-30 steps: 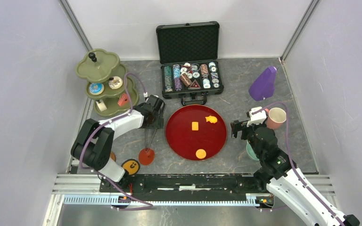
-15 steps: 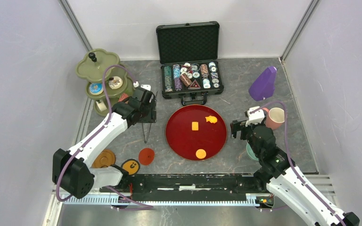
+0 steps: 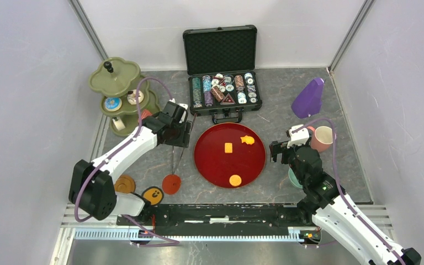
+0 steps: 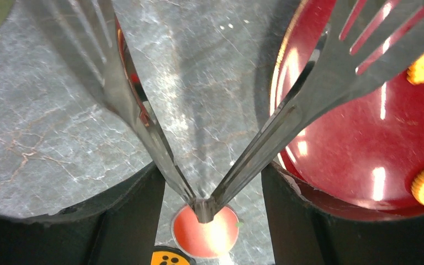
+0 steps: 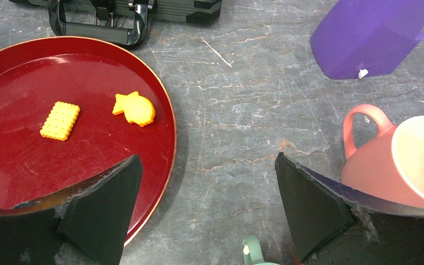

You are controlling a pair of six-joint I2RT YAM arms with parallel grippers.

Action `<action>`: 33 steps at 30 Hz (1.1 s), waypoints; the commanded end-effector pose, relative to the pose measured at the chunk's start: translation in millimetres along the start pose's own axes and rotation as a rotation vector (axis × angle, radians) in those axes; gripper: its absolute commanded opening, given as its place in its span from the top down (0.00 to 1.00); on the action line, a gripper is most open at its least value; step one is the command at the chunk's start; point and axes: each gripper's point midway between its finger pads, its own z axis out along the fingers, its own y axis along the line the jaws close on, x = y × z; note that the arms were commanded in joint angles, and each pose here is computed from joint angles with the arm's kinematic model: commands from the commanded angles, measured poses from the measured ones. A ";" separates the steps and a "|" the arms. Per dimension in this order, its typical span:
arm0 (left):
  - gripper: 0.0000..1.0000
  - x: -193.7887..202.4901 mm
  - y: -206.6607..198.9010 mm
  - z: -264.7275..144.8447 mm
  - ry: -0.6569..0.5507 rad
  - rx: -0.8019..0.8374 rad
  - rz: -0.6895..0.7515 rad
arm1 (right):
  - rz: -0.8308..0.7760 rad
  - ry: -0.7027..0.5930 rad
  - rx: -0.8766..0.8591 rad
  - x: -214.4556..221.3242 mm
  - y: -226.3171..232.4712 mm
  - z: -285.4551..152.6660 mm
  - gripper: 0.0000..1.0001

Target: Serve the afternoon tea

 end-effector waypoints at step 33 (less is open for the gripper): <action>0.01 10.6 18.2 79.0 -0.116 -0.180 -0.390 | 0.017 -0.053 -0.006 -13.0 1.8 0.6 0.02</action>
